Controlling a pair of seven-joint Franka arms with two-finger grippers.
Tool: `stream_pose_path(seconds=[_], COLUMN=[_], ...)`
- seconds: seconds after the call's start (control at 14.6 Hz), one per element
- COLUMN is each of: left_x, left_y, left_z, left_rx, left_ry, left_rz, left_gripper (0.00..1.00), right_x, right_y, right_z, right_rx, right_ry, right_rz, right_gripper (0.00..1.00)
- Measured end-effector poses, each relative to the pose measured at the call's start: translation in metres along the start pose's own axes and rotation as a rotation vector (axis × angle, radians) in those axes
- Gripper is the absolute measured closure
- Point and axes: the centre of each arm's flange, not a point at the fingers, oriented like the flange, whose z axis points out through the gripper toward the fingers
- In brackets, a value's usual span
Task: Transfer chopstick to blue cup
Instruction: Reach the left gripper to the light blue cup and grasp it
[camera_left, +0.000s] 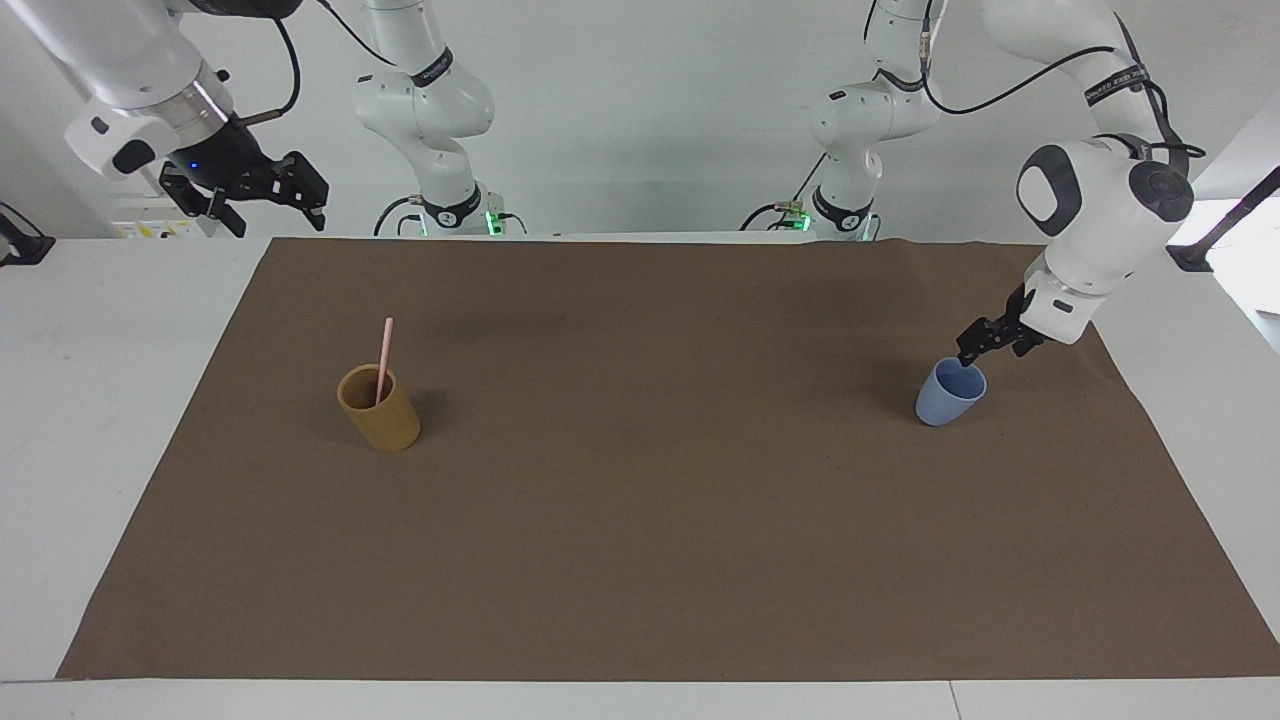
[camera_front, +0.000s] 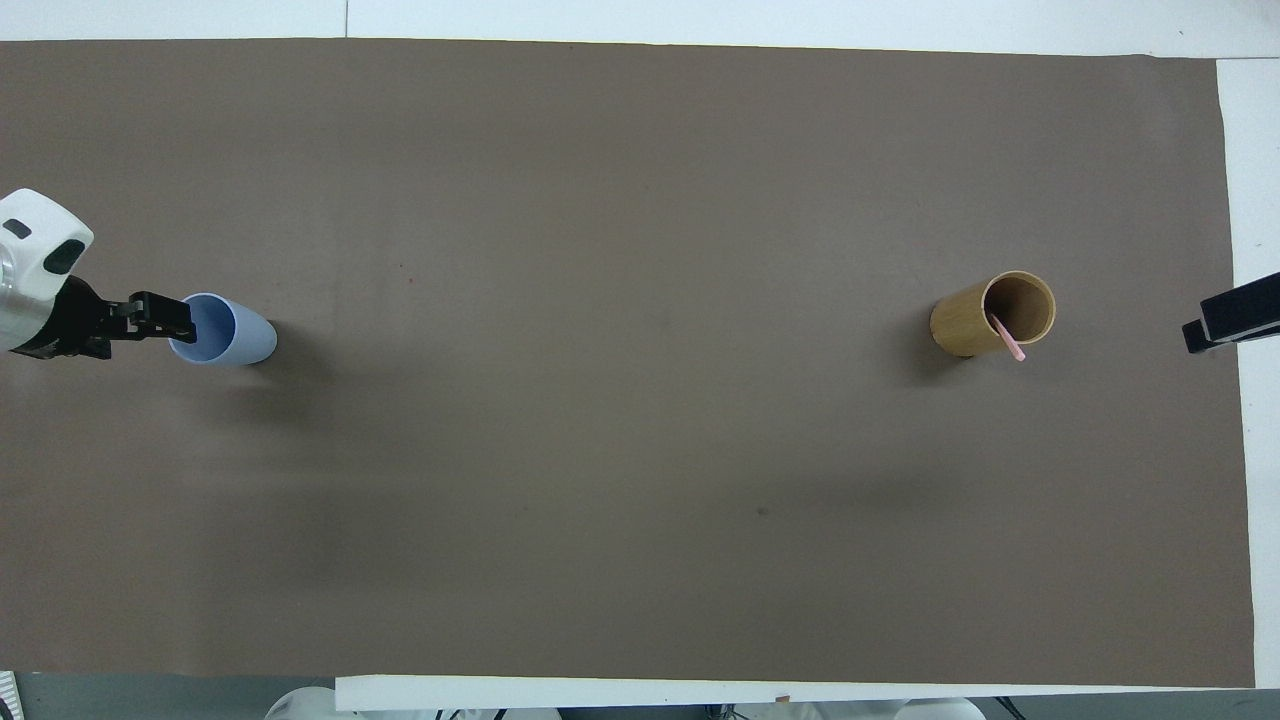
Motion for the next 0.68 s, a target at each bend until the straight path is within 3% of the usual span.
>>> stream_pose_path(seconds=[0.27,0.68], left_x=[-0.001,-0.005], left_y=[-0.001,0.016], left_z=[0.025,0.035], left_rx=[-0.003,0.0], left_ry=[0.02,0.002], left_rz=[-0.017,-0.088], left_gripper=[0.06,0.81], right_x=[0.0,0.0], right_y=[0.0,0.0], right_z=[0.0,0.0], right_rx=[0.0,0.0], right_ry=[0.0,0.0], right_rz=[0.0,0.0], right_gripper=[0.0,0.0])
